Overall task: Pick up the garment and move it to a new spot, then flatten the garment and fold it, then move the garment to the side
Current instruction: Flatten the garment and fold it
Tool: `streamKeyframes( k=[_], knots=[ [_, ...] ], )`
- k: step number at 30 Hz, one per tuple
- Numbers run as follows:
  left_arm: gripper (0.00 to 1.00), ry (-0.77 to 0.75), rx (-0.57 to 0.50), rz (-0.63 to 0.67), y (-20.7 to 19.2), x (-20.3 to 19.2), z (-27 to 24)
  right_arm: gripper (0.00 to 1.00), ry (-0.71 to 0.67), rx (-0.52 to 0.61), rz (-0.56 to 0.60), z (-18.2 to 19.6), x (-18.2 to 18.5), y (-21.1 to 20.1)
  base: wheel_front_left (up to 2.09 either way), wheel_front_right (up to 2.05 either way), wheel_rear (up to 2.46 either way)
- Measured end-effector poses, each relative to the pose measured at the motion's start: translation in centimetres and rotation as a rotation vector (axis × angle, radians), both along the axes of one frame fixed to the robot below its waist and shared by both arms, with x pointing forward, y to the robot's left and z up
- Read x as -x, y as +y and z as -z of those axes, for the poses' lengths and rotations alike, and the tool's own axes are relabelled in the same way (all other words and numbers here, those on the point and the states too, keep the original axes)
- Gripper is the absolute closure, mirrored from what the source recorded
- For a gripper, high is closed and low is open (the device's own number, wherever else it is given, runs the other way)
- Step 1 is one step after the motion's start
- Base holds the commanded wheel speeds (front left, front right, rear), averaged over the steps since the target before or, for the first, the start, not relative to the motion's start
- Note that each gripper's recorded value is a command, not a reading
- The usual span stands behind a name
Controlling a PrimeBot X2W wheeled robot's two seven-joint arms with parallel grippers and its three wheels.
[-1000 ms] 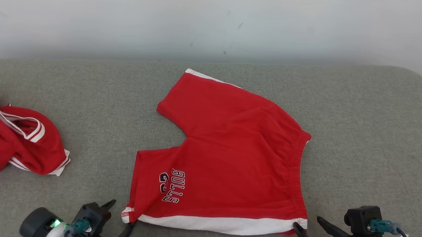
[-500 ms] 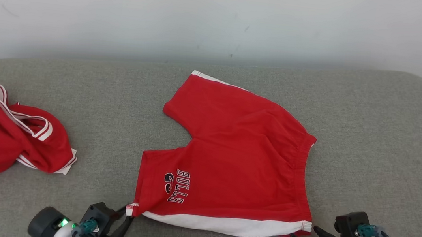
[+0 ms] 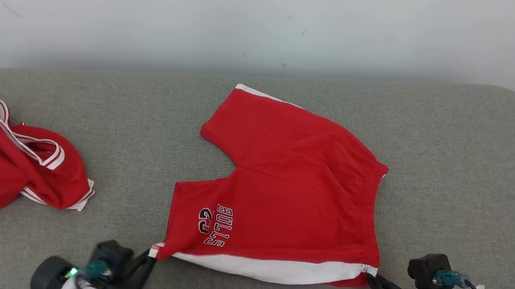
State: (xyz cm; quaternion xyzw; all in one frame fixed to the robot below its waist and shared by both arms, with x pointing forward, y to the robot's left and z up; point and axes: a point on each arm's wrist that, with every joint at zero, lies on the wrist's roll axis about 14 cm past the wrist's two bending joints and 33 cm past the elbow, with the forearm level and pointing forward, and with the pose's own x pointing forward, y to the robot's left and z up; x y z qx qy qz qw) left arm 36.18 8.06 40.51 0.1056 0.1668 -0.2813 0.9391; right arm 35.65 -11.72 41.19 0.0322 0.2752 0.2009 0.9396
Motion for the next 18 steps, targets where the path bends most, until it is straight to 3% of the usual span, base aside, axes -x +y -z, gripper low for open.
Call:
streamKeyframes(
  k=[2, 5, 13, 16, 18],
  knots=[
    [1.00, 0.048, 0.086, -0.068, 0.5, -0.1, 0.0, 1.00, -0.001, -0.026, -0.001, -0.3, -0.1, 0.2, 0.00, 0.00, 0.00],
    [1.00, 0.075, 0.129, -0.094, 0.7, 0.2, 0.0, 1.00, -0.014, -0.054, 0.003, -0.9, -0.4, 0.2, 0.00, 0.00, 0.00],
    [1.00, 0.061, 0.175, -0.026, 0.0, 1.0, -1.4, 1.00, -0.053, -0.099, 0.001, -3.0, -0.9, -0.8, 0.00, 0.00, 0.00],
    [1.00, 0.099, 0.331, -0.023, -1.4, 1.3, -3.1, 1.00, -0.035, -0.108, -0.029, -3.2, -0.6, -0.3, 0.00, 0.00, 0.00],
    [1.00, 0.129, 0.344, -0.015, -1.4, 1.6, -2.9, 1.00, -0.006, -0.111, -0.048, -2.9, -0.3, 0.1, 0.00, 0.00, 0.00]
  ],
)
